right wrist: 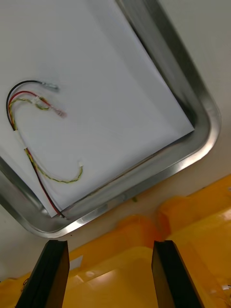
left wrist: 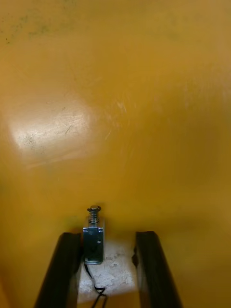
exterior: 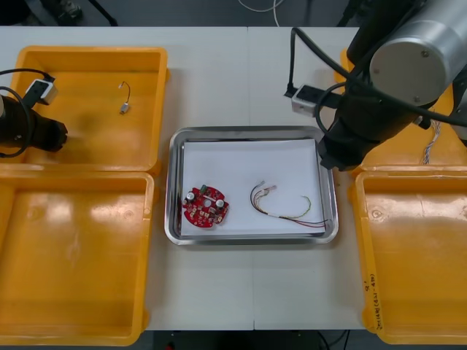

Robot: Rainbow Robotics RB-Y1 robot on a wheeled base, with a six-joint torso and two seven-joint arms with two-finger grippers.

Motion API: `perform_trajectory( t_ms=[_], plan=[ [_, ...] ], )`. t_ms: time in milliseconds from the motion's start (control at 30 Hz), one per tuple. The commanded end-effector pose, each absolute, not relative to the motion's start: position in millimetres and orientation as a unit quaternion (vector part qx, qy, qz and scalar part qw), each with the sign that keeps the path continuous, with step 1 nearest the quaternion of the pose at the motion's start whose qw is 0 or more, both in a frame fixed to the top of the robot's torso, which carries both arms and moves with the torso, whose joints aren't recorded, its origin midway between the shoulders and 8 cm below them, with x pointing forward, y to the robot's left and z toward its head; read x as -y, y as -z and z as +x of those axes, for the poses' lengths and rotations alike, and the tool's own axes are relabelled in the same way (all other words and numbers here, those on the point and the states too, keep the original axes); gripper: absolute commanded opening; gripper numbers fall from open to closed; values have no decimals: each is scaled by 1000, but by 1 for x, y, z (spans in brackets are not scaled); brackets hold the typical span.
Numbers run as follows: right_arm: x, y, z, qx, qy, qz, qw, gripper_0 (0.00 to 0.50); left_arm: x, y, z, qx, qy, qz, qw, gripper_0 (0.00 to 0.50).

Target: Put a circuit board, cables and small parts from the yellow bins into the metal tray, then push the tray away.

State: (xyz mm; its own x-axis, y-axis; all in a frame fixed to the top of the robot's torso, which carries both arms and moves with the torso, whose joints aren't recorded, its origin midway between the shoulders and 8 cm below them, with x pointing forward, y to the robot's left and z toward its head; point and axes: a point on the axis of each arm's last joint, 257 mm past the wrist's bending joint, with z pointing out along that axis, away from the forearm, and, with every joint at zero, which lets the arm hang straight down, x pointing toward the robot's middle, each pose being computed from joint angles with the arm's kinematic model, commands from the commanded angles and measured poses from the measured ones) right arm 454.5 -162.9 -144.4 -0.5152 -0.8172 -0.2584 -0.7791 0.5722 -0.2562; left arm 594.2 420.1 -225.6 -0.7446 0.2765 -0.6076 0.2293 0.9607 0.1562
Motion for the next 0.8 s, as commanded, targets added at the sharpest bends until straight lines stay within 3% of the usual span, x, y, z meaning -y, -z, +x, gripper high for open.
perform_trajectory(
  t_ms=[33,233,533,800],
  plan=[
    [176,84,481,-873,67,-410,254,500,-418,194,611,-919,-53,165,354,0],
    [202,59,496,-885,71,-362,284,500,-418,195,611,-919,-55,165,354,0],
    [254,49,515,-920,42,-266,284,500,-415,189,612,-918,-53,165,358,0],
    [301,36,534,-941,42,-182,283,500,-400,165,603,-925,-41,143,350,0]
  ],
)
